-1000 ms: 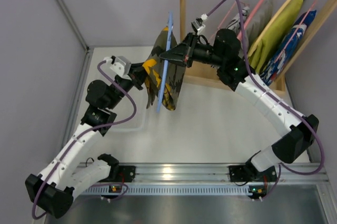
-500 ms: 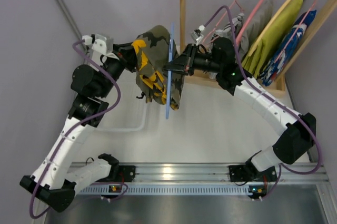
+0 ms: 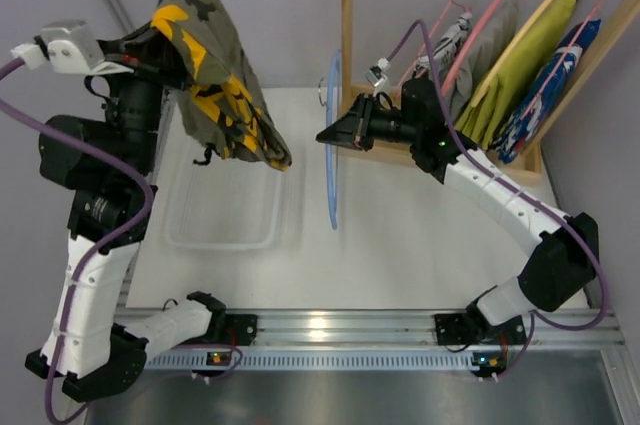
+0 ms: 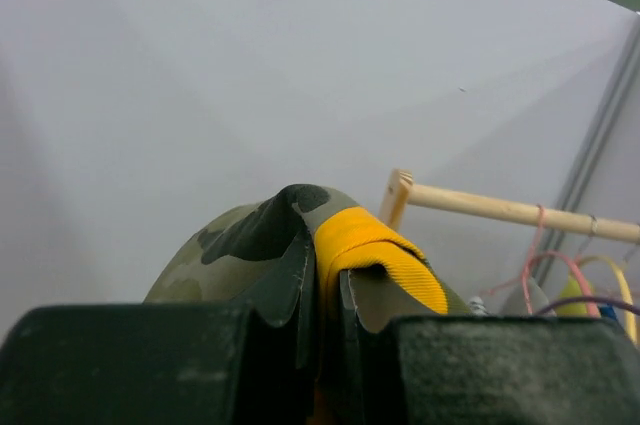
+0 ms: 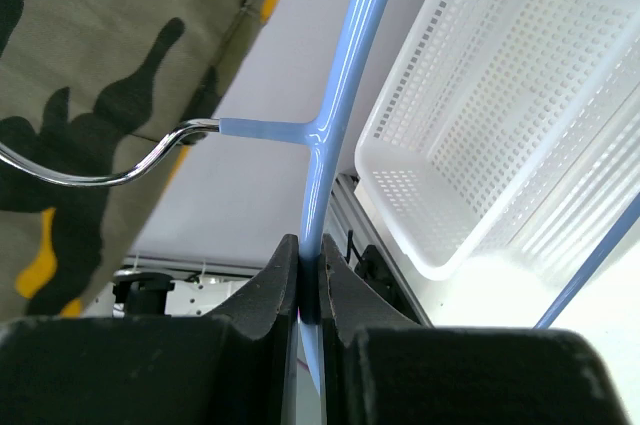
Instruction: Remove the trousers from the hanger
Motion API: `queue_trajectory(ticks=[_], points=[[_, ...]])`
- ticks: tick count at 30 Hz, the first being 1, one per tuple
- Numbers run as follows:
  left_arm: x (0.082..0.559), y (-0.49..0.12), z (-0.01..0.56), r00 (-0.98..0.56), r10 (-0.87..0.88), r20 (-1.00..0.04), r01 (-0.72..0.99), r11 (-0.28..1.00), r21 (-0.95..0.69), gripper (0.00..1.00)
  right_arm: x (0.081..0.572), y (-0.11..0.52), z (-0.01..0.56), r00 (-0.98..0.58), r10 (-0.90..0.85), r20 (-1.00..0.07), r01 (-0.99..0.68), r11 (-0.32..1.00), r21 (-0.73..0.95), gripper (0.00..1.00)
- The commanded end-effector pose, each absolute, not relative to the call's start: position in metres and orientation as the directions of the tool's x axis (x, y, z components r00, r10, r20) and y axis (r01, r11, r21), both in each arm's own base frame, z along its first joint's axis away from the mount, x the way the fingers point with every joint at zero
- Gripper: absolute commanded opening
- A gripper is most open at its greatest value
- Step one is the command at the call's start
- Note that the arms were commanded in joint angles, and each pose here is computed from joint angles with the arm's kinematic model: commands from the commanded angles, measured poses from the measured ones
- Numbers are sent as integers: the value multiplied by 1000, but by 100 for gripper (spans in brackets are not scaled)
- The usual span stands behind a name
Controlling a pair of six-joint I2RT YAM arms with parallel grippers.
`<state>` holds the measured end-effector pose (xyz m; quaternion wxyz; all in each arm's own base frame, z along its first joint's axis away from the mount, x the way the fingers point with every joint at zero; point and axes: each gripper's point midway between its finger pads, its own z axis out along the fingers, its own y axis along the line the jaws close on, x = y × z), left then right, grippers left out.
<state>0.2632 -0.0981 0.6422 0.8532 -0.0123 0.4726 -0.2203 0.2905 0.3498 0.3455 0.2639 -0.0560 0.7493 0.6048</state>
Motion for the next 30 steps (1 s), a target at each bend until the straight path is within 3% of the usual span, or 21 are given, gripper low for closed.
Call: queue_trajectory(ticks=[1, 5, 12, 23, 30], points=[[230, -43, 683, 627, -357, -693, 218, 934, -284, 0, 294, 346, 369, -797, 259, -546, -495, 238, 836, 0], [220, -21, 660, 643, -245, -726, 101, 966, -236, 0, 285, 343, 387, -781, 258, -569, -529, 211, 822, 0], [233, 15, 562, 539, -52, -841, -140, 979, -151, 0, 264, 336, 402, -741, 240, -628, -602, 179, 778, 0], [260, 13, 459, 376, -3, -927, -165, 984, -70, 0, 251, 332, 401, -739, 230, -634, -608, 178, 774, 0], [331, -15, 380, 193, 43, -980, -94, 995, 25, 0, 251, 332, 410, -728, 239, -642, -619, 171, 766, 0]])
